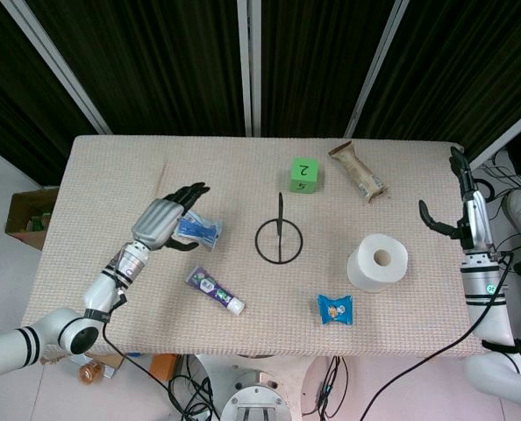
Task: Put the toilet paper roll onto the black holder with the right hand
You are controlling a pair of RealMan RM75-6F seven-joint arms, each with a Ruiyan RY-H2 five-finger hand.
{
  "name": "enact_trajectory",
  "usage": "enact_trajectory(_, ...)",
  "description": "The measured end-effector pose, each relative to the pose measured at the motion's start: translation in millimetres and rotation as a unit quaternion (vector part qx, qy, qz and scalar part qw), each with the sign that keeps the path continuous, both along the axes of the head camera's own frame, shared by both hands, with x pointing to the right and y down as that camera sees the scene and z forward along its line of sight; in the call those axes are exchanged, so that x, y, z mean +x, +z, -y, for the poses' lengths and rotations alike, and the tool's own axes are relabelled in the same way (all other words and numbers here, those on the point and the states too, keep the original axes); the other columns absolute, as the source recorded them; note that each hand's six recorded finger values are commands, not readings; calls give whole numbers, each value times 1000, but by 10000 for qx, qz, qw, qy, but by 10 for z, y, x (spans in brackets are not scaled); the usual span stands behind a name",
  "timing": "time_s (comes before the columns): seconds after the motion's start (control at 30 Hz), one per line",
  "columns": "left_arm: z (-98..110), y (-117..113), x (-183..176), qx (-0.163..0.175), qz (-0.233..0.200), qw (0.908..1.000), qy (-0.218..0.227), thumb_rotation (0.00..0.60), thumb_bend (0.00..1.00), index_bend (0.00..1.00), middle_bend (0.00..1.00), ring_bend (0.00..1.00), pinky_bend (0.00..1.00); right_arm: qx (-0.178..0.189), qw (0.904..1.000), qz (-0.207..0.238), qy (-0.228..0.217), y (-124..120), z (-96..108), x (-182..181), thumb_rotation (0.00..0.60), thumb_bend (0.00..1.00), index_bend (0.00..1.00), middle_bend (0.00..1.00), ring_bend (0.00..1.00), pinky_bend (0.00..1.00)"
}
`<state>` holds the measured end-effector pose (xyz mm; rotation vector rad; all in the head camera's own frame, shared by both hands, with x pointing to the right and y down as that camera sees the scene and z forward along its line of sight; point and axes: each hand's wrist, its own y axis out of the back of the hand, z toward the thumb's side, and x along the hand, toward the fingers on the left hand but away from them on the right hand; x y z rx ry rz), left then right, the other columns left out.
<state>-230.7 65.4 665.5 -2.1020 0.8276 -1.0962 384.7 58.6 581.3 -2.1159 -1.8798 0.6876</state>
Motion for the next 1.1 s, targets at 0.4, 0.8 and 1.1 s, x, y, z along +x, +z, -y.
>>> enact_trajectory(0.4, -37, -50, -34, 71, 8, 10000, -39, 595, 37, 0, 32, 84, 265, -112, 9997, 213, -17, 21, -70, 30, 600, 257, 0, 0, 0, 0)
enact_trajectory(0.8, -81, -261, -179, 401, 212, 9989, -88, 600, 111, 0, 17, 48, 210, -819, 9933, -373, -721, 43, -310, 169, 600, 135, 0, 0, 0, 0)
enact_trajectory(1.1, -575, -347, -829, 590, 894, 9937, -324, 448, 40, 0, 10, 34, 201, -2146, 9482, -1758, -1547, 265, -872, 813, 600, 54, 0, 0, 0, 0)
